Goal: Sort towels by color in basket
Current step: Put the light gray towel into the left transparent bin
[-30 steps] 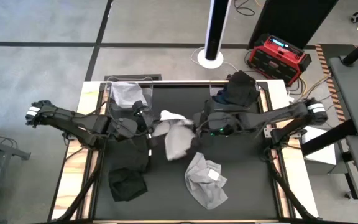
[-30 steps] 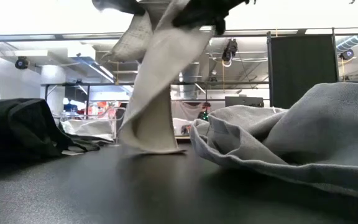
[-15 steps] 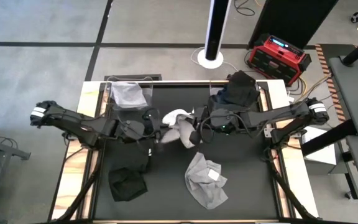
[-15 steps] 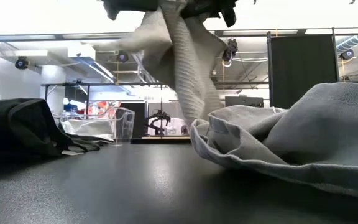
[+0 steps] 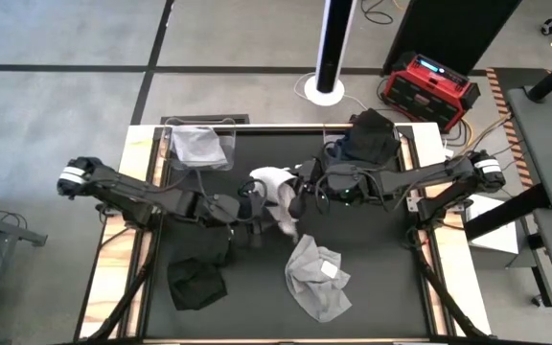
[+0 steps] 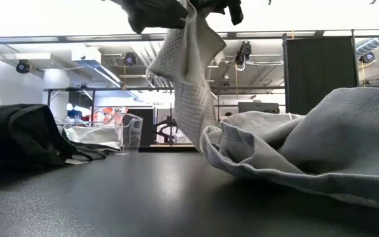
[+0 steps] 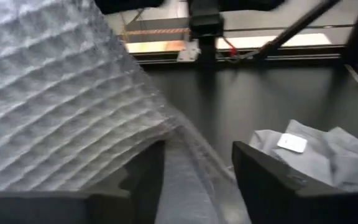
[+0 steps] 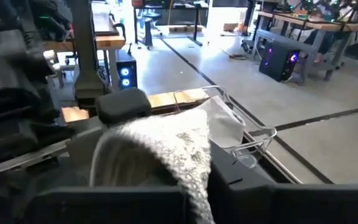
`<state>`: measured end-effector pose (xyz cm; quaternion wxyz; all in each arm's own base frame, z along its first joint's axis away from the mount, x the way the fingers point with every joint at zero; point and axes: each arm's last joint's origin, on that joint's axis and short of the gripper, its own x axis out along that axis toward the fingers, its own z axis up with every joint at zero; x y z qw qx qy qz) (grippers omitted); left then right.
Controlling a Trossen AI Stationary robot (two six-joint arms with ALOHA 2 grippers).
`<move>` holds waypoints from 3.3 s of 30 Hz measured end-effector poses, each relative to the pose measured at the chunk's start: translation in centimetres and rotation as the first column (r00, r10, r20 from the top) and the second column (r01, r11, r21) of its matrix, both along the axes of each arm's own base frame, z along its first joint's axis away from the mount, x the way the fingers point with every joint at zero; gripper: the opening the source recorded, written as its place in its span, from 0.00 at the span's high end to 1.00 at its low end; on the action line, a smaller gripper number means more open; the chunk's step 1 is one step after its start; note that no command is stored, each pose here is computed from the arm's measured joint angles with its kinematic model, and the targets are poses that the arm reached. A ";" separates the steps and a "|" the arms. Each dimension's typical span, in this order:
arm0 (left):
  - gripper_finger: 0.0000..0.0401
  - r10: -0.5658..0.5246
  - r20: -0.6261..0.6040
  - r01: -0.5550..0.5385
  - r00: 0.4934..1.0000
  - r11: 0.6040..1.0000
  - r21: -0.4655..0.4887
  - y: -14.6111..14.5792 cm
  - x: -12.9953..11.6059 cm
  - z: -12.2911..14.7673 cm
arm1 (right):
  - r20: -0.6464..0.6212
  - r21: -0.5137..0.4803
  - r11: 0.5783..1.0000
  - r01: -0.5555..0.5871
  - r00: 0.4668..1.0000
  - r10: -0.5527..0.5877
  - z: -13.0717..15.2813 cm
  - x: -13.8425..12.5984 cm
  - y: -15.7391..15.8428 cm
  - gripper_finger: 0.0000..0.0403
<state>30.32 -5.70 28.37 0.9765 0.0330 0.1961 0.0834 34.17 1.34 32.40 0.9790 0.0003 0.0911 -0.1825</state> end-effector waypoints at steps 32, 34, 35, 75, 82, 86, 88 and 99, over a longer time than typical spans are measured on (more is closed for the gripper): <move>0.33 -0.143 0.097 0.125 0.985 0.979 0.164 -0.2 -5.2 5.1 | 0.279 -0.160 0.941 -0.298 0.901 0.333 -4.4 -5.2 -1.1 0.98; 0.33 -0.213 0.092 0.195 0.973 0.965 0.173 -0.4 -5.2 4.7 | 0.313 -0.183 0.919 -0.348 0.866 0.390 -4.2 -5.5 -0.9 0.98; 0.33 -0.222 0.101 0.203 0.970 0.964 0.171 -0.4 -5.2 4.4 | 0.320 -0.189 0.913 -0.363 0.856 0.406 -4.1 -5.6 -0.9 0.98; 0.38 -0.015 0.170 0.023 0.985 0.999 -0.042 0.7 0.4 -2.0 | 0.306 -0.135 0.935 -0.327 0.884 0.353 -4.1 -5.6 -1.0 0.98; 0.78 -0.028 0.123 0.029 0.992 1.000 -0.002 0.7 0.8 -2.6 | 0.295 -0.131 0.935 -0.328 0.888 0.353 -4.2 -5.6 -1.0 0.98; 0.97 -0.033 0.105 0.032 0.994 0.999 0.010 0.8 0.3 -2.3 | 0.255 -0.133 0.934 -0.331 0.899 0.355 -4.3 -5.7 -1.0 0.98; 0.98 -0.040 0.114 0.037 0.993 0.999 0.027 0.8 -0.1 -1.8 | 0.227 -0.110 0.936 -0.335 0.908 0.351 -4.4 -5.9 -1.0 0.98; 1.00 -0.252 0.199 0.253 0.947 0.967 0.021 1.1 -4.0 2.7 | -0.014 0.035 0.975 -0.221 0.975 0.222 -6.4 -6.8 -1.4 0.76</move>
